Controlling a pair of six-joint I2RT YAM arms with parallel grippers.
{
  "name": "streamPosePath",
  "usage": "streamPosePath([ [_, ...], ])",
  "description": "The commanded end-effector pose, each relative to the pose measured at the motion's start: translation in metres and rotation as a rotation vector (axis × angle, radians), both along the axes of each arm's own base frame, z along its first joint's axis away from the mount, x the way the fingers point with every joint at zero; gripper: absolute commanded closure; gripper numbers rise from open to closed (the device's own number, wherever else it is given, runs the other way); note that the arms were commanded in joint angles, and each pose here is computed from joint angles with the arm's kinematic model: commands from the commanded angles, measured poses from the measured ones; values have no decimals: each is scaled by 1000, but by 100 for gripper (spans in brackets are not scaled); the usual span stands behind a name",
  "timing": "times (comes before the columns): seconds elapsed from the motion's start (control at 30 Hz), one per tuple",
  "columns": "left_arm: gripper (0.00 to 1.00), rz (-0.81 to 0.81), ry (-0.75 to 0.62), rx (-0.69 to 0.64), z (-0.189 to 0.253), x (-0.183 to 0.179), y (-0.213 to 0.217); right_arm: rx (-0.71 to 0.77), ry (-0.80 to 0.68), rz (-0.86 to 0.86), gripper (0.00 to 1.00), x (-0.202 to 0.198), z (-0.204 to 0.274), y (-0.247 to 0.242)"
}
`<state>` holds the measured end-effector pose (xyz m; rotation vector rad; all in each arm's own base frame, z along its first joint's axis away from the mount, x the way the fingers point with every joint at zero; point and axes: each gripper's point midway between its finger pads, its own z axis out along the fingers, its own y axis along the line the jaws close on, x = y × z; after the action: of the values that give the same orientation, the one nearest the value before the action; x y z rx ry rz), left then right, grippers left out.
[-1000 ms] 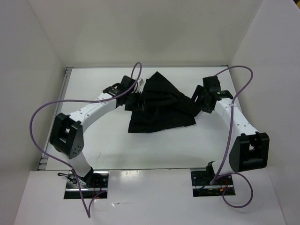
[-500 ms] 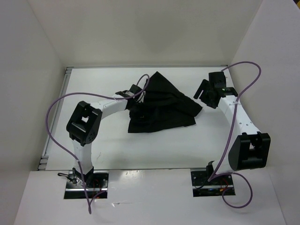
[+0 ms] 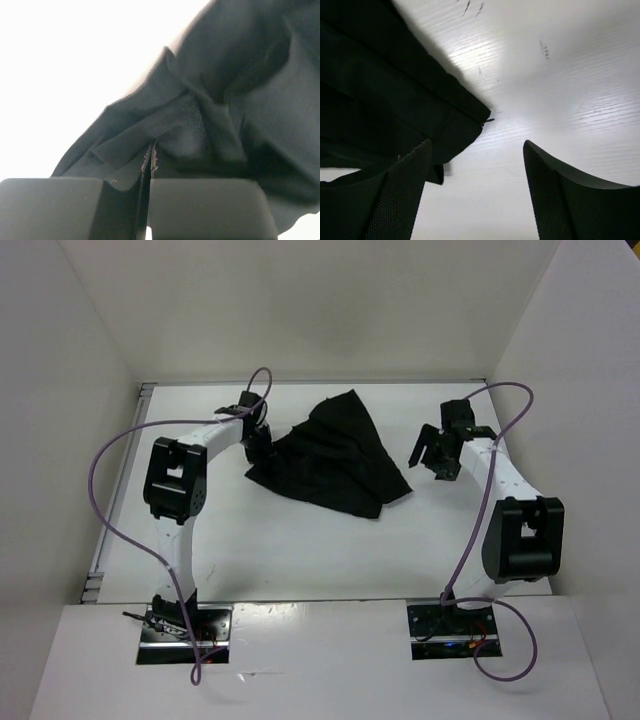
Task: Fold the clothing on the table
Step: Flatten the skirt out
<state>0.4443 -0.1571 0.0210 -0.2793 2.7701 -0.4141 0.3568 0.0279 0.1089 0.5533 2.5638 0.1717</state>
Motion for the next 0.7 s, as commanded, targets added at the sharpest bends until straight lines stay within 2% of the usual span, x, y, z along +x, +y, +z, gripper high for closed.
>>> streamPosePath([
  [0.0, 100, -6, -49, 45, 5, 41, 7, 86, -16, 172, 22, 0, -1, 38],
  [0.07, 100, 18, -40, 58, -2, 58, 16, 67, 18, 213, 23, -3, -13, 49],
  [0.1, 100, 10, -105, 48, 17, 80, 12, 56, 27, 228, 26, -4, -16, 54],
  [0.17, 100, 10, -88, 52, 9, 89, 10, 49, 46, 286, 27, -11, -20, 70],
  [0.2, 100, 17, -141, 33, 28, 107, 10, 48, 60, 298, 29, -12, -25, 74],
  [0.27, 100, 8, -124, 41, 21, 111, 9, 47, 62, 310, 29, -12, -28, 79],
  [0.47, 100, 5, -155, 26, 41, 128, 4, 43, 127, 330, 34, -15, -52, 86],
  [0.67, 100, -12, -171, 26, 57, 129, -1, -38, 124, 276, 39, -7, -61, 71],
])
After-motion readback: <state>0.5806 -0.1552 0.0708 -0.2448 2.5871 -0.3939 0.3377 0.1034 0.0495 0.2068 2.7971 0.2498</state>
